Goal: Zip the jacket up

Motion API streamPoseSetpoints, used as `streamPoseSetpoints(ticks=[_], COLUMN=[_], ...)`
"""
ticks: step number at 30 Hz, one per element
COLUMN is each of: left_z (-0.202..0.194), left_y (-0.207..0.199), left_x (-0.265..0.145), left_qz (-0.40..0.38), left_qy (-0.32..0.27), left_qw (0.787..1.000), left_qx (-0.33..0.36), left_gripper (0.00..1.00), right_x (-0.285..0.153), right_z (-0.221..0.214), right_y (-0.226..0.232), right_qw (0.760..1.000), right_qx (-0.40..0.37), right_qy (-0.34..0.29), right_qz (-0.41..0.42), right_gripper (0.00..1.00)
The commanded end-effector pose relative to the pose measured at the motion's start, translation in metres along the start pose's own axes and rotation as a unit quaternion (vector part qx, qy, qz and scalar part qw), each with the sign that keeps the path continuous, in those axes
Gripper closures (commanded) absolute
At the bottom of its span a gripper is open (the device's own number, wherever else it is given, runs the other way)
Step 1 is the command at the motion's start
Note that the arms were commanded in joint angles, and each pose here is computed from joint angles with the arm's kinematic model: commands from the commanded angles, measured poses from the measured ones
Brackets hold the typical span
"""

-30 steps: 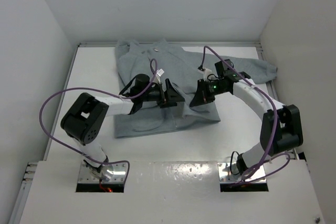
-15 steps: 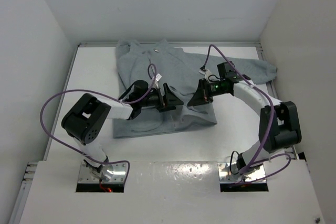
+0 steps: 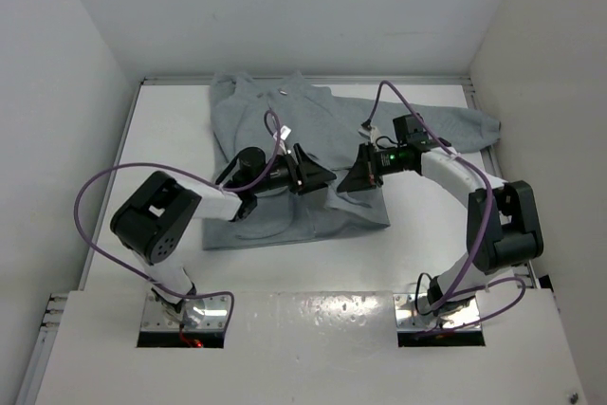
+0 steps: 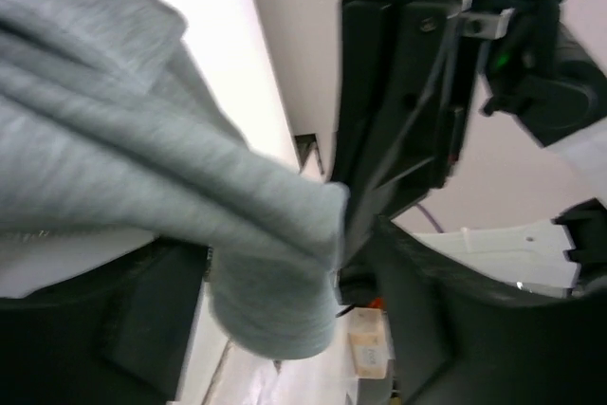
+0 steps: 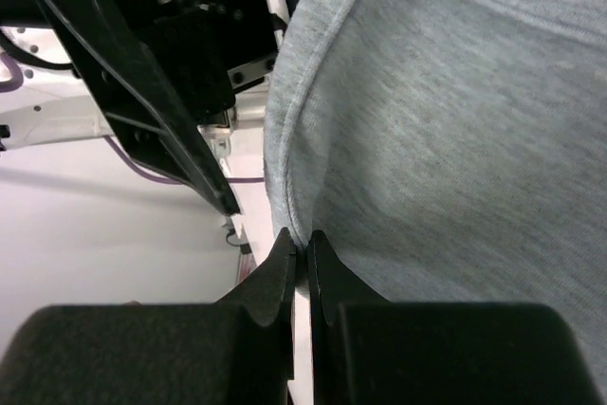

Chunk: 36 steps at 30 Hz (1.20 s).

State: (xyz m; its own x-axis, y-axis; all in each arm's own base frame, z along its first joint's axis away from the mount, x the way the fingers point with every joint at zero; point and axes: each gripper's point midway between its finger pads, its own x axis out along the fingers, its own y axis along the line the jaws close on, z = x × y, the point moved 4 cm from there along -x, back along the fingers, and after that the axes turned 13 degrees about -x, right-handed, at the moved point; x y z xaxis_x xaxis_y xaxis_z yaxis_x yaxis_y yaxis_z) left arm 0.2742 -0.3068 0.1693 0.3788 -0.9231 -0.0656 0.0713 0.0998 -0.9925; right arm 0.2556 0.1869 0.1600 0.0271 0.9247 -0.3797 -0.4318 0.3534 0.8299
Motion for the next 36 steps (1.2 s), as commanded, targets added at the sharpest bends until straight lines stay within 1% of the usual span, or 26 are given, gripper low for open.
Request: streamPoseSetpoints(ticks=[1,2,7,9,11,12,16,17,18,19,21,22,23,24,25,26,27,28,29,30,31,32,33,34,35,36], left_z=[0.004,-0.001,-0.005,-0.012,-0.01,-0.014,0.0,0.001,-0.001,0.002,0.002,0.011,0.01,0.009,0.02,0.021,0.006,0.015,0.011,-0.004,-0.003,-0.005,-0.006,-0.007,-0.012,-0.01], left_y=[-0.031,-0.029,-0.033,-0.024,-0.021,-0.013,-0.024,-0.025,-0.022,-0.023,-0.021,-0.016,-0.004,-0.012,-0.006,-0.009,-0.004,-0.019,-0.022,-0.01,-0.013,-0.018,-0.017,-0.023,-0.017,-0.019], left_x=[0.005,0.003,-0.015,-0.024,-0.027,-0.032,-0.031,-0.029,-0.03,-0.029,-0.031,-0.034,-0.043,-0.048,-0.054,-0.057,-0.058,-0.067,-0.071,-0.077,-0.081,-0.084,-0.084,-0.082,-0.081,-0.076], left_qz=[-0.062,-0.059,-0.048,-0.014,-0.001,0.035,0.07,0.079,0.1,0.107,0.128,0.158,0.176,0.177,0.217,0.227,0.237,0.239,0.231,0.228,0.223,0.215,0.215,0.212,0.207,0.205], left_qy=[0.007,0.026,0.068,0.102,0.114,0.126,0.099,0.1,0.109,0.106,0.1,0.062,0.048,0.029,-0.013,-0.023,-0.014,-0.051,-0.055,-0.039,-0.039,-0.047,-0.04,-0.049,-0.022,-0.016], left_qw=[0.998,0.998,0.994,0.992,0.988,0.988,0.983,0.978,0.975,0.972,0.962,0.957,0.952,0.939,0.918,0.898,0.873,0.829,0.808,0.787,0.751,0.739,0.736,0.757,0.779,0.793], left_qx=[0.026,0.023,0.073,0.068,0.103,0.086,0.139,0.166,0.165,0.179,0.221,0.236,0.245,0.293,0.331,0.378,0.426,0.504,0.539,0.573,0.62,0.637,0.641,0.616,0.591,0.574], left_gripper=[0.31,0.38,0.55,0.69,0.9,1.0,1.0,1.0,1.0,0.92,0.6,0.51,0.48,0.41,0.39,0.38,0.38,0.34,0.34,0.34,0.34,0.36,0.38,0.41,0.46,0.51], right_x=[-0.004,-0.006,-0.017,-0.022,-0.022,-0.023,-0.025,-0.026,-0.027,-0.027,-0.027,-0.026,-0.026,-0.026,-0.025,-0.024,-0.025,-0.024,-0.023,-0.022,-0.021,-0.021,-0.02,-0.021,-0.022,-0.021], right_z=[0.0,-0.001,0.004,0.007,0.009,0.008,0.006,0.005,0.005,0.007,0.009,0.013,0.015,0.016,0.018,0.017,0.018,0.017,0.016,0.016,0.016,0.016,0.014,0.014,0.014,0.012], right_y=[0.009,0.007,-0.001,-0.003,-0.005,-0.005,-0.013,-0.014,-0.014,-0.011,-0.008,0.003,0.004,0.011,0.011,0.012,0.014,0.013,0.016,0.015,0.014,0.016,0.016,0.018,0.018,0.019], right_qw=[1.0,1.0,1.0,1.0,1.0,0.999,0.998,0.998,0.997,0.998,0.999,1.0,1.0,0.999,0.999,0.998,0.998,0.997,0.996,0.995,0.995,0.994,0.994,0.993,0.993,0.993], right_qx=[-0.021,-0.013,-0.001,-0.001,-0.006,-0.005,-0.02,-0.018,-0.027,-0.031,-0.024,-0.028,-0.016,0.0,-0.001,0.007,0.013,0.016,0.021,0.024,0.033,0.032,0.034,0.032,0.033,0.035], right_qy=[-0.003,0.0,-0.016,-0.02,-0.02,-0.018,-0.007,-0.004,-0.004,-0.005,-0.007,-0.012,-0.011,-0.01,-0.012,-0.009,-0.01,-0.009,-0.006,-0.007,-0.003,-0.003,-0.001,-0.002,-0.003,-0.001], right_qz=[0.023,0.012,-0.007,-0.015,-0.02,-0.026,-0.059,-0.063,-0.065,-0.06,-0.047,-0.003,0.01,0.031,0.051,0.063,0.068,0.076,0.089,0.092,0.097,0.107,0.108,0.11,0.111,0.113], right_gripper=[1.0,1.0,1.0,1.0,1.0,1.0,1.0,1.0,1.0,1.0,1.0,1.0,1.0,1.0,1.0,1.0,1.0,1.0,1.0,1.0,1.0,1.0,1.0,1.0,1.0,1.0])
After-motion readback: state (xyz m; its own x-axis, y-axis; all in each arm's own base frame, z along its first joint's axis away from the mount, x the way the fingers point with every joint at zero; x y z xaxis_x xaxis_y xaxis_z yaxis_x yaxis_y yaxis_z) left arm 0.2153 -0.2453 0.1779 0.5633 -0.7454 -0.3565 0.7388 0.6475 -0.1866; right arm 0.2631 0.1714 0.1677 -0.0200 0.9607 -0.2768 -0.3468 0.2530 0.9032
